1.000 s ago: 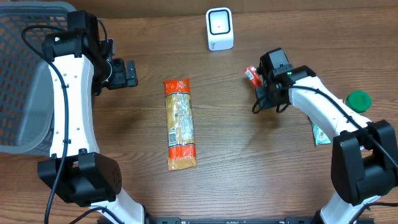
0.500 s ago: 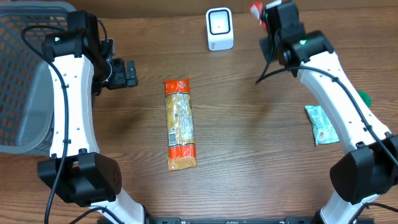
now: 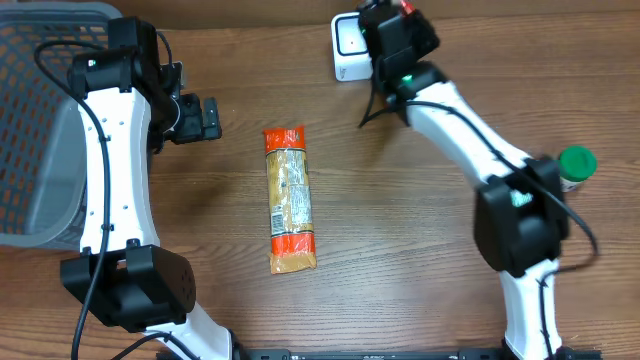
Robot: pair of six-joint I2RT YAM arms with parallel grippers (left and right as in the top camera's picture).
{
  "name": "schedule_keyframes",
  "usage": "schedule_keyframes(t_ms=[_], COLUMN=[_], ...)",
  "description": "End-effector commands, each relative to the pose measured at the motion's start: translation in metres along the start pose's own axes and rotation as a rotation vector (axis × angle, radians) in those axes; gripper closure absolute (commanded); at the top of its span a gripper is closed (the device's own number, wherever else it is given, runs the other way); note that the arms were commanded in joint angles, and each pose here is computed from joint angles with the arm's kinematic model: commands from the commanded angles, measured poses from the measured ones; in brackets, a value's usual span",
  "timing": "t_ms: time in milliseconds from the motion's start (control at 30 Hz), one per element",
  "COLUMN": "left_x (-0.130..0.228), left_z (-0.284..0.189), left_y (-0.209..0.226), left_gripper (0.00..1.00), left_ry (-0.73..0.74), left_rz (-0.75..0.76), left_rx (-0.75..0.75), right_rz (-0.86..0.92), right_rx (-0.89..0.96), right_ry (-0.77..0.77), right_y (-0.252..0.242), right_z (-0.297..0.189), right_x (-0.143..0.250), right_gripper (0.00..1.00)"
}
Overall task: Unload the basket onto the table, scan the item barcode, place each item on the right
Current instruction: 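Hold the red strip under the scanner with the right gripper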
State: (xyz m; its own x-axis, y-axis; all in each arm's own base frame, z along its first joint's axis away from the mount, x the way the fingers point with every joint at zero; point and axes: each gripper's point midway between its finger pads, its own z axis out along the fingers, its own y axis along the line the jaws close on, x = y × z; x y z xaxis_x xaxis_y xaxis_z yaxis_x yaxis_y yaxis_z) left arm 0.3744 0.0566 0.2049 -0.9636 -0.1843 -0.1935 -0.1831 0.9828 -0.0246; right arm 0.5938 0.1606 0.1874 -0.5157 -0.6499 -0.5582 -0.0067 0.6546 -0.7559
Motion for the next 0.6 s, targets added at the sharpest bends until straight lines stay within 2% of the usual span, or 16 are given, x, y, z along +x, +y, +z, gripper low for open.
schedule_keyframes(t_ms=[0,167,400,567], left_x=[-0.003,-0.003,-0.003,-0.003], left_z=[-0.014,-0.014,-0.014,-0.014], left_y=[-0.002,-0.002,-0.002,-0.002], left_gripper=[0.00,0.00,0.00,0.00], left_ry=[-0.043,-0.043,-0.043,-0.043], left_rz=[0.011,0.011,0.011,0.011], left_rx=[0.005,0.005,0.005,0.005], right_rz=[-0.186,-0.219,-0.390,-0.441], right_rx=[0.133,0.159,0.119,0.156], right_ry=[0.076,0.076,0.067,0.105], right_y=[0.001,0.039,0.099,0.116], right_z=[0.003,0.010,0.010,0.016], right_x=[0.012,0.018,0.030,0.047], right_gripper=[0.96,0.96,0.96,0.96])
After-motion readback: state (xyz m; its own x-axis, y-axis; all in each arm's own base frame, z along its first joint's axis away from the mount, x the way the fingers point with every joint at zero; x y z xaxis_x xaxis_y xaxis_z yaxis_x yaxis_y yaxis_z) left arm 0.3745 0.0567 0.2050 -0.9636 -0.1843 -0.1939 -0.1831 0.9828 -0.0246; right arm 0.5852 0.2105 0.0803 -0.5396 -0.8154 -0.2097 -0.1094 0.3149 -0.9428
